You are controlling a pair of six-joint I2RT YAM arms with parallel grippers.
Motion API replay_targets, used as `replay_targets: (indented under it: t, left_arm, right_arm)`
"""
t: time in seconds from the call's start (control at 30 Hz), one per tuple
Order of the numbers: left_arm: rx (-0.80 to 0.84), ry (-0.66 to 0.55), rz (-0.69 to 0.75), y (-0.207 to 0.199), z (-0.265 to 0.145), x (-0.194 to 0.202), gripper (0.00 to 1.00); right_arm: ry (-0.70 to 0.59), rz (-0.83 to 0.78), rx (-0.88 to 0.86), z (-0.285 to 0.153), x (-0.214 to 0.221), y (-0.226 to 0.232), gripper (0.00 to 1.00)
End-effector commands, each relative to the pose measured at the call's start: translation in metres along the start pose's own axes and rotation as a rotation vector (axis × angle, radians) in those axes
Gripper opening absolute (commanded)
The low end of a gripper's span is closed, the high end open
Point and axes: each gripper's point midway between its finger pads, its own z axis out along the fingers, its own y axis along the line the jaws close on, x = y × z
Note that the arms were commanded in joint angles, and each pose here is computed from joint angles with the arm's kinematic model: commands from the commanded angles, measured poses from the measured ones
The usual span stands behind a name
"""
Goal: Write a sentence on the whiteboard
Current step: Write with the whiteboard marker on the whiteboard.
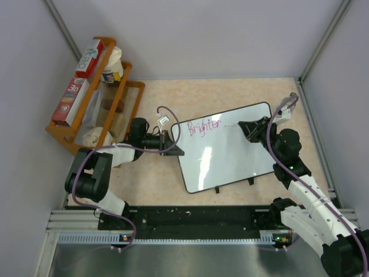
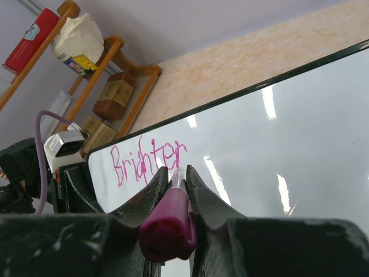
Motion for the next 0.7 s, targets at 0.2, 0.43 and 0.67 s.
replay_targets:
  t: [0.2,0.43,0.67]
  left_arm:
    - [-0.089,0.002,0.165,0.024,0.005,0.014,0.0]
    - [-0.089,0.002,0.165,0.024,0.005,0.014,0.0]
    - [-0.089,0.002,0.163,0.024,0.005,0.014,0.0]
  right_arm:
    - [-0.031,-0.018,-0.019,-0.003,-0.014,0.008,0.0]
    - [-0.021,-0.026,-0.005,0.002,-0.017,0.007,0.0]
    - [-0.04,-0.043,-0.014,0.008,-0.029,0.014,0.0]
